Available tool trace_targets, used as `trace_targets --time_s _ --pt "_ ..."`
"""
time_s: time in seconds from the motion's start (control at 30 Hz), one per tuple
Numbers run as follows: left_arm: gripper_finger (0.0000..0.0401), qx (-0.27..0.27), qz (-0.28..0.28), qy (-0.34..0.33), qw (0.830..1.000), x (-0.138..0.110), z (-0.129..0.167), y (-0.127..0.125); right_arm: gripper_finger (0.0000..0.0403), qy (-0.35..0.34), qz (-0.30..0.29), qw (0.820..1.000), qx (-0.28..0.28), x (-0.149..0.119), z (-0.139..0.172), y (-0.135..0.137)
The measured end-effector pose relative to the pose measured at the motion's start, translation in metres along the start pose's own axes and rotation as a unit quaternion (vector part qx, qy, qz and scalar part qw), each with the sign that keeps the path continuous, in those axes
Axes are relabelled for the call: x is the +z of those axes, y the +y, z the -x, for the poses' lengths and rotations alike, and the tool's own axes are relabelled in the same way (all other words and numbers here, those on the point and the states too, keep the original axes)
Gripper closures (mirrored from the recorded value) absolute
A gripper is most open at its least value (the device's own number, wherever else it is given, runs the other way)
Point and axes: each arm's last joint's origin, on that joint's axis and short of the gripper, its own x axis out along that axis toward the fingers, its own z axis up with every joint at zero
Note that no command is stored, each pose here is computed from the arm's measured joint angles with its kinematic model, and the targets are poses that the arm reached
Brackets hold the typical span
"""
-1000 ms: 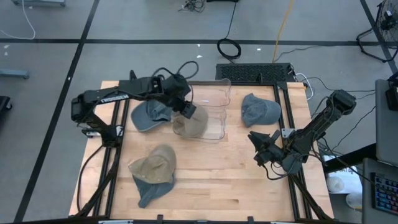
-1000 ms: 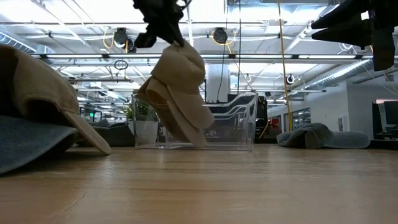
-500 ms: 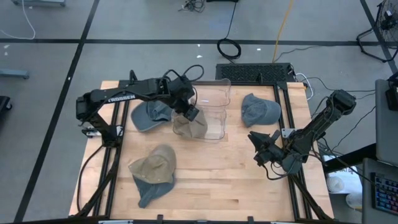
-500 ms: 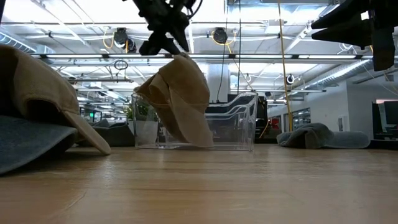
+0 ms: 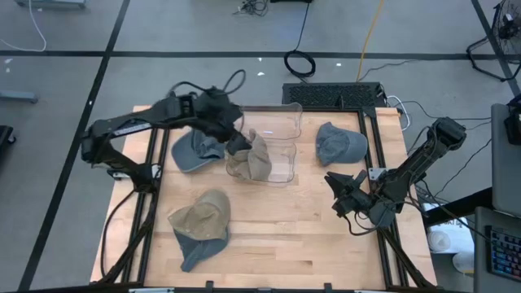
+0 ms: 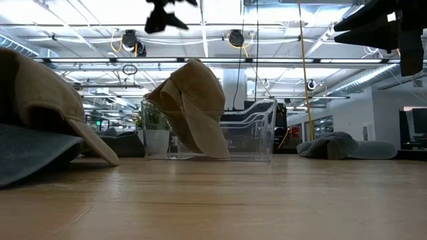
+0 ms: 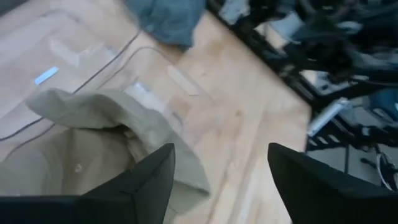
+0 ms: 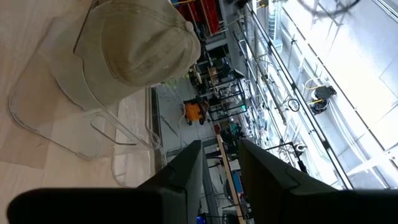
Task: Pick & Place hat
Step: Put the brown cap into the bottom transparent bin
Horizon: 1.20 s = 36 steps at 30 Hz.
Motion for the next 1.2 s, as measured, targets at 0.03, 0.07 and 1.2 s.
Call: trace_targets --time_s 0.03,0.07,1.2 --pt "0.0135 -0.007 -0.007 -0.005 1.000 -0.003 0.009 -0.004 0.0308 0.000 0.000 1.000 0.000 0.000 0.000 0.000" --pt "0.0136 -0.013 -0.014 -0.010 1.000 -0.006 0.016 -0.009 0.0307 0.000 0.000 1.000 0.000 0.000 0.000 0.000" --pt "0.0231 -0.005 -0.201 0.120 0.972 -0.156 0.064 -0.123 0.0307 0.000 -0.001 1.000 0.000 0.000 0.000 0.000"
